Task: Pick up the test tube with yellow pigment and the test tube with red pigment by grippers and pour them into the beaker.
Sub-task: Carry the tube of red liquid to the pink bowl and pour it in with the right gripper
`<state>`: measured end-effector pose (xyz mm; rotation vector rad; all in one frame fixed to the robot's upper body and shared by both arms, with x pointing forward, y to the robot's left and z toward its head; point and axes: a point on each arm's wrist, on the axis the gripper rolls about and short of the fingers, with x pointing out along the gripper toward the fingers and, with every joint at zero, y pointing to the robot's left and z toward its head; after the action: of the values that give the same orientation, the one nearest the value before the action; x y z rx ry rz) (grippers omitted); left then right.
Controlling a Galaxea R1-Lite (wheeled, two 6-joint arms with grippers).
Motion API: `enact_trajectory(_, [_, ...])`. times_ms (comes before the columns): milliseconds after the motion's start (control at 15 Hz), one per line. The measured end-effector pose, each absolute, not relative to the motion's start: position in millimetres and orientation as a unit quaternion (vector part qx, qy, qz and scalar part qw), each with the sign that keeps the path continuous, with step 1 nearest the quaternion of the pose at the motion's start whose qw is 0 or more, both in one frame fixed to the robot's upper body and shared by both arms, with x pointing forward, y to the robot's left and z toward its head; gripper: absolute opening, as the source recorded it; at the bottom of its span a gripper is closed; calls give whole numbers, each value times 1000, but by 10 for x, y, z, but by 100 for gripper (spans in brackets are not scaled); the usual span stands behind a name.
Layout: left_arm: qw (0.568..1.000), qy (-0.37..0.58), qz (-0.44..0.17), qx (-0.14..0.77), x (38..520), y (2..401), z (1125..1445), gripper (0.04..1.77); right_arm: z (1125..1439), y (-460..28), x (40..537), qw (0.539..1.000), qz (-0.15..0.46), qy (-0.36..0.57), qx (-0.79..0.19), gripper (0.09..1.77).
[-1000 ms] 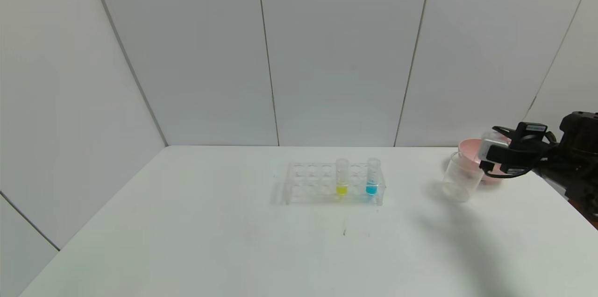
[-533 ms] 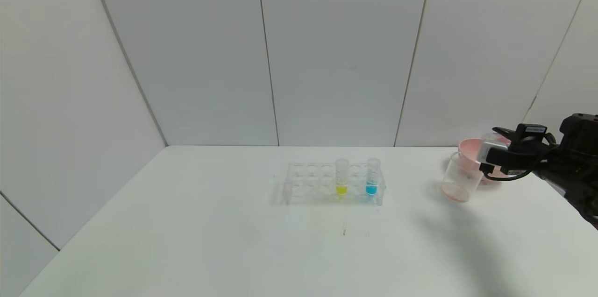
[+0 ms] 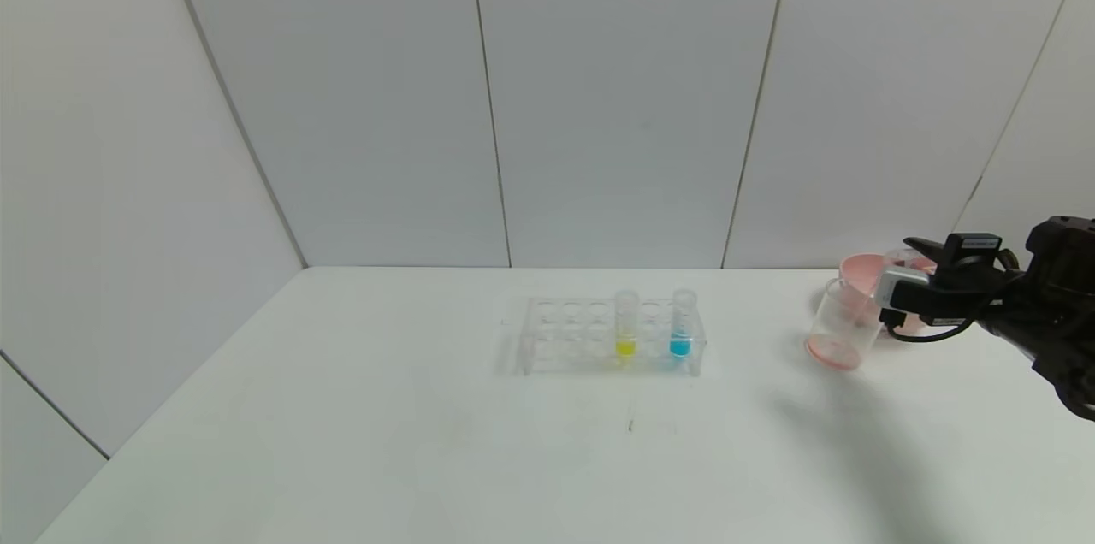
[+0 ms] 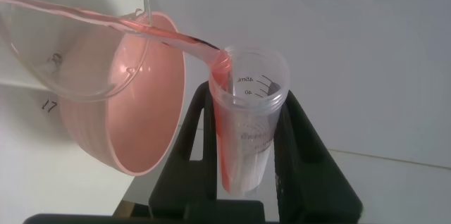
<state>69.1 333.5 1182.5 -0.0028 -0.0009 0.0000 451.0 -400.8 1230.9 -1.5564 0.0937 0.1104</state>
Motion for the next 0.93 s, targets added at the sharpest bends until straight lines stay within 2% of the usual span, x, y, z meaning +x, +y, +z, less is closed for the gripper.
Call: enact_trajectory(933, [1000,0,0,-1,691,3335,11825,176,12236,-4016,4495,693,44,36,-719,52])
